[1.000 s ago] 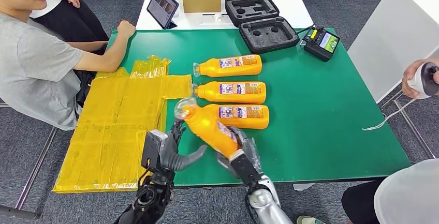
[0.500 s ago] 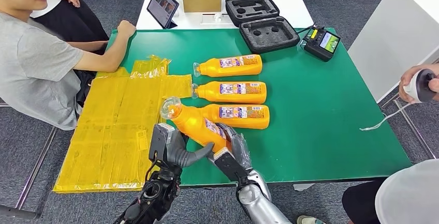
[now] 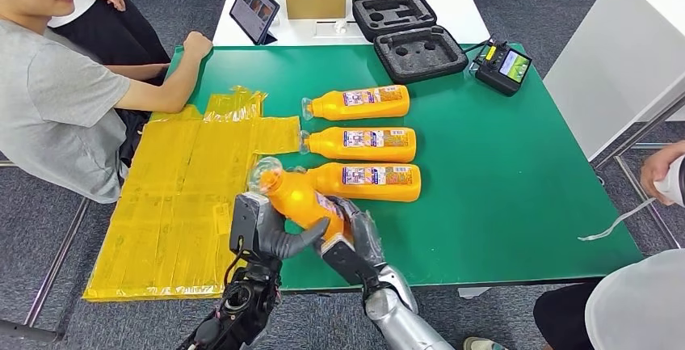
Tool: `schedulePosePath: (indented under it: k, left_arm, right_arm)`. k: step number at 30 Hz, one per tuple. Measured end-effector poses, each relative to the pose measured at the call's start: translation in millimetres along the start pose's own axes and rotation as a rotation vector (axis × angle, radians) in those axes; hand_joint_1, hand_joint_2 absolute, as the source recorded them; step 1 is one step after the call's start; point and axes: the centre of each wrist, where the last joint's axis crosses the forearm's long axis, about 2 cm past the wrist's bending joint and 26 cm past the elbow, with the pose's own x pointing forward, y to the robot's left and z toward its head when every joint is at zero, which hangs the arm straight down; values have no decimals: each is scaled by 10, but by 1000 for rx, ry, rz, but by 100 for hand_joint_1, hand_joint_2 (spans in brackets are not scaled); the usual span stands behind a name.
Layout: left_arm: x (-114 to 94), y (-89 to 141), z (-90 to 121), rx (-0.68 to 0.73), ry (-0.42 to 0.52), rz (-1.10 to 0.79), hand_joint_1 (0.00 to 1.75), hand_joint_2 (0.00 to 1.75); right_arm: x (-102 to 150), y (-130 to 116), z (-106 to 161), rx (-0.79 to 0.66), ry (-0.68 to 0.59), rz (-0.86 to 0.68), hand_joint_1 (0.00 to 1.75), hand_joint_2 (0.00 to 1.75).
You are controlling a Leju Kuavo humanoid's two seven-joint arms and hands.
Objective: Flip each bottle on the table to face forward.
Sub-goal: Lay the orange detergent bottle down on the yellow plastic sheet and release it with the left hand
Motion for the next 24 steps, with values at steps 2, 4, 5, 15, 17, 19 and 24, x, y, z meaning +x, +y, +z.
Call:
schedulePosePath:
  k: [2, 4, 5, 15, 17, 19, 24]
  left_arm:
    - [-1, -6, 5, 19, -10, -7, 0, 175]
    - [-3, -14, 10, 29, -15, -8, 0, 175]
    - [-4, -17, 12, 33, -19, -8, 0, 175]
    - [15, -134, -7, 65, -47, 7, 148, 175]
    - [11, -161, -13, 60, -49, 11, 174, 175]
    - [4, -176, -22, 56, -52, 11, 175, 175]
    - [2, -200, -64, 52, -69, 0, 175, 175]
  right_arm:
    - [26, 44, 9, 11, -5, 0, 175, 175]
    - [42, 75, 18, 21, -7, 0, 175, 175]
    - [49, 90, 22, 26, -8, -1, 175, 175]
    - [135, 229, 57, 45, -19, -8, 138, 175]
    - [144, 242, 62, 40, -19, -7, 86, 175]
    - [147, 250, 67, 36, -16, -9, 27, 175]
    - [138, 271, 113, 43, -8, -14, 0, 175]
